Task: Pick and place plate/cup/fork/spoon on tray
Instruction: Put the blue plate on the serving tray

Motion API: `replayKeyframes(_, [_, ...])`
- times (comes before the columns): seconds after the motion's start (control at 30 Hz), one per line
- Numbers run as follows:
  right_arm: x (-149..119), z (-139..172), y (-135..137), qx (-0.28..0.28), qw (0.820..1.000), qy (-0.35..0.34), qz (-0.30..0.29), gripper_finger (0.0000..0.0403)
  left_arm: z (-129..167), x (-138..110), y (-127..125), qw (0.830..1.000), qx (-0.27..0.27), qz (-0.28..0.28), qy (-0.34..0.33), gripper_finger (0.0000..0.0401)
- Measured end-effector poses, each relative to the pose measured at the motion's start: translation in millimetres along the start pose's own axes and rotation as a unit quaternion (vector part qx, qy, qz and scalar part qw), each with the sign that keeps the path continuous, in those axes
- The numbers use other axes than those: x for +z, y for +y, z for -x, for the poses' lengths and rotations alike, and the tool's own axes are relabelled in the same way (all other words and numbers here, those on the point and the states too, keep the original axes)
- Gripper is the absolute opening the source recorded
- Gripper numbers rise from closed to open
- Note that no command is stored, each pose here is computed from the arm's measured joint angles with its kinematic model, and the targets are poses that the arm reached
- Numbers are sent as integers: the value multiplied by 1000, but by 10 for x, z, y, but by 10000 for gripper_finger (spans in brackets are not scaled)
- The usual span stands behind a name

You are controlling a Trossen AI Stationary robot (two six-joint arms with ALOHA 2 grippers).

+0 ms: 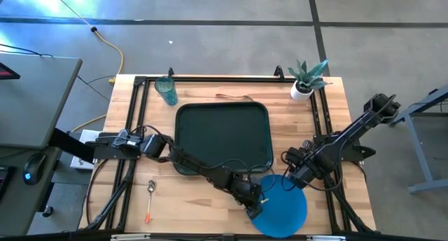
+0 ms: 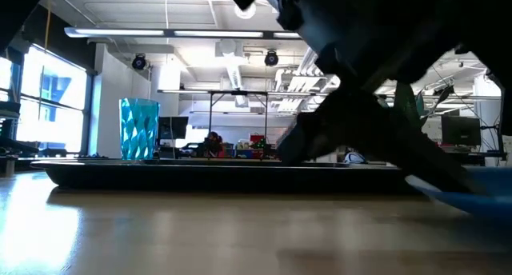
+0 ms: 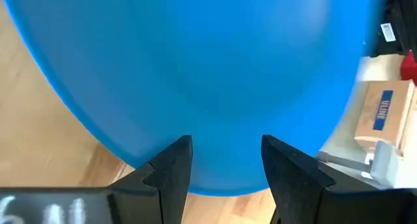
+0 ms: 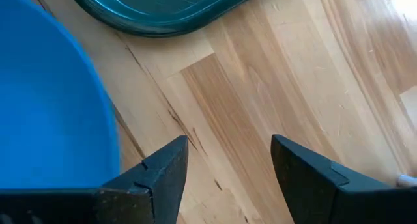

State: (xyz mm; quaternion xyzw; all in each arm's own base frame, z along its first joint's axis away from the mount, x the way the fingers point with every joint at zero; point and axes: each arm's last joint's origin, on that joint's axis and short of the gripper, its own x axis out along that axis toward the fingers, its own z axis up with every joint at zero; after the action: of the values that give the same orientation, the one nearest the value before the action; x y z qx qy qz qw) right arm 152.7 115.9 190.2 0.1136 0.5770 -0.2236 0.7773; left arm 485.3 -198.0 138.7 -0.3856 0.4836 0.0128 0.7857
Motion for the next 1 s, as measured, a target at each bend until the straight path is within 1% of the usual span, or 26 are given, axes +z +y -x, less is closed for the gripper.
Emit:
replayKeyframes(0.07, [0,0,-1,-1,1000,0,0,210,46,-12,16,1000,25,-2,0,177])
replayKeyframes(0.17, [-1,-1,-2,-1,1000,1,0,210,44,-22,39,999,36,3,4,177])
replayKeyframes(0.33, [-1,-1,-1,0,1000,1,0,210,41,-32,37,999,27,17,23,177])
replayKeyframes(0.43, [0,-2,1,0,1000,-1,0,210,138,-38,-28,999,26,9,25,177])
replayKeyframes(0.5, [3,-2,5,2,1000,-3,-1,210,258,-11,-100,1000,25,-2,12,177])
replayKeyframes(0.57, [6,-2,12,5,1000,-4,-3,210,394,-20,-130,999,52,-14,-2,177])
replayKeyframes(0.63, [3,-1,13,6,1000,-5,-4,210,418,-38,-123,996,79,-20,-18,177])
replayKeyframes(0.7, [-7,3,18,6,1000,-8,-6,210,422,-96,-69,993,119,-25,-15,177])
replayKeyframes(0.8, [-24,9,27,7,1000,-10,-8,210,398,-119,-87,991,125,-21,-41,177])
replayKeyframes(1.0, [-57,25,45,8,1000,-25,-10,210,308,-201,61,987,157,19,-40,177])
